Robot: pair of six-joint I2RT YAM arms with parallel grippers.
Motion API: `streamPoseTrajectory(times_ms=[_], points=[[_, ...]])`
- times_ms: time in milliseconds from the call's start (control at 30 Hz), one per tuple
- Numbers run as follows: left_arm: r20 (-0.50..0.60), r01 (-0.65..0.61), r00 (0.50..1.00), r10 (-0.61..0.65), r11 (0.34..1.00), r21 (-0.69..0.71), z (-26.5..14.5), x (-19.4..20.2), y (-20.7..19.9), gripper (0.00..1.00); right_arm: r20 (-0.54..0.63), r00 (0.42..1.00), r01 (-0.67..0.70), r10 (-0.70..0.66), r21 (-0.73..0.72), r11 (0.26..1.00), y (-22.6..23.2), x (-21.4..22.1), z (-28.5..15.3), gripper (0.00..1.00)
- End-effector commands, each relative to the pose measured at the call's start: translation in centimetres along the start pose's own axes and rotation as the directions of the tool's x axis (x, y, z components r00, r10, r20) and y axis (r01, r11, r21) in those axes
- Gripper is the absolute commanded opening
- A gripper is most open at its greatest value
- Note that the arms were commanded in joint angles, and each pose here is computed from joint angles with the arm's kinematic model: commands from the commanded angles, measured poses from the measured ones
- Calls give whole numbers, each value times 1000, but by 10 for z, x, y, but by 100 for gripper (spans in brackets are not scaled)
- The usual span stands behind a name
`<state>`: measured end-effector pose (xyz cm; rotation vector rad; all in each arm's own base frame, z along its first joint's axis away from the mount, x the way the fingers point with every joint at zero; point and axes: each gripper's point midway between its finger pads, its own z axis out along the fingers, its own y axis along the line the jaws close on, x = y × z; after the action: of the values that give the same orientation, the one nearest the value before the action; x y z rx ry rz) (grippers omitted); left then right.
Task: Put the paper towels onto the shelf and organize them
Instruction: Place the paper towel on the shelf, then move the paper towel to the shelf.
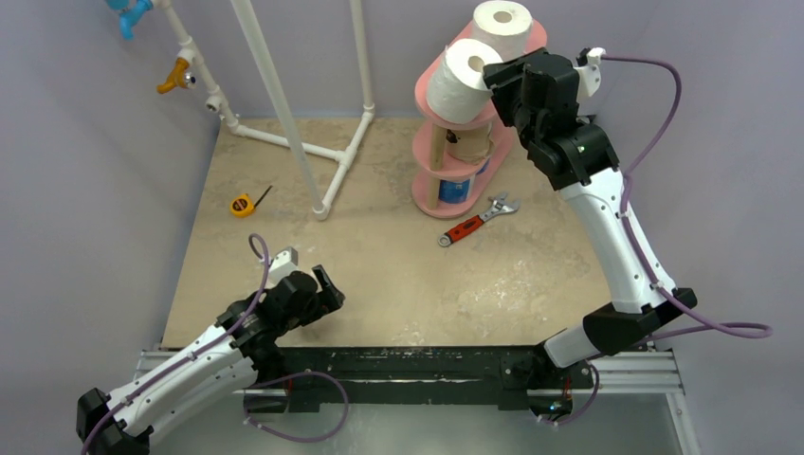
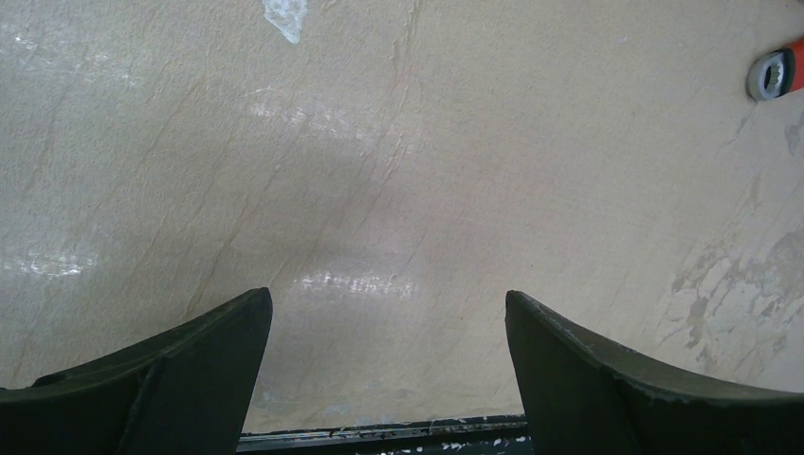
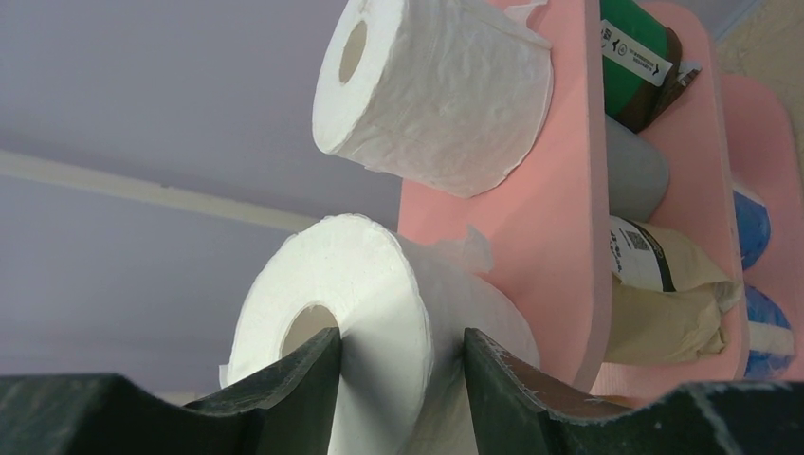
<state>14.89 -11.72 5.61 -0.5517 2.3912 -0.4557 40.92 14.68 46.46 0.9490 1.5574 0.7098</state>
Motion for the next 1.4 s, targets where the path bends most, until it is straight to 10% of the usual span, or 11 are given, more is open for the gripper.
streamPoseTrajectory(times_ms=[0, 167, 333, 1033, 1367], points=[[0, 5, 1000, -5, 1000, 17, 2, 0, -4, 92, 7, 1000, 21, -21, 27, 999, -10, -3, -5, 48], [-2, 5, 1000, -4, 1000, 15, 2, 1, -3, 92, 9, 1000, 17, -17, 25, 1000, -11, -4, -5, 51], [-3, 6, 1000, -6, 1000, 17, 2, 1, -4, 92, 9, 1000, 13, -13, 8, 1000, -9, -3, -5, 85], [27, -14, 1000, 12, 999, 44, -3, -9, -13, 92, 162, 987, 15, 7, -134, 991, 15, -61, -56, 99], [38, -22, 999, 20, 998, 50, -7, -15, -19, 92, 219, 884, 462, -413, -274, 843, 27, -21, -94, 99]])
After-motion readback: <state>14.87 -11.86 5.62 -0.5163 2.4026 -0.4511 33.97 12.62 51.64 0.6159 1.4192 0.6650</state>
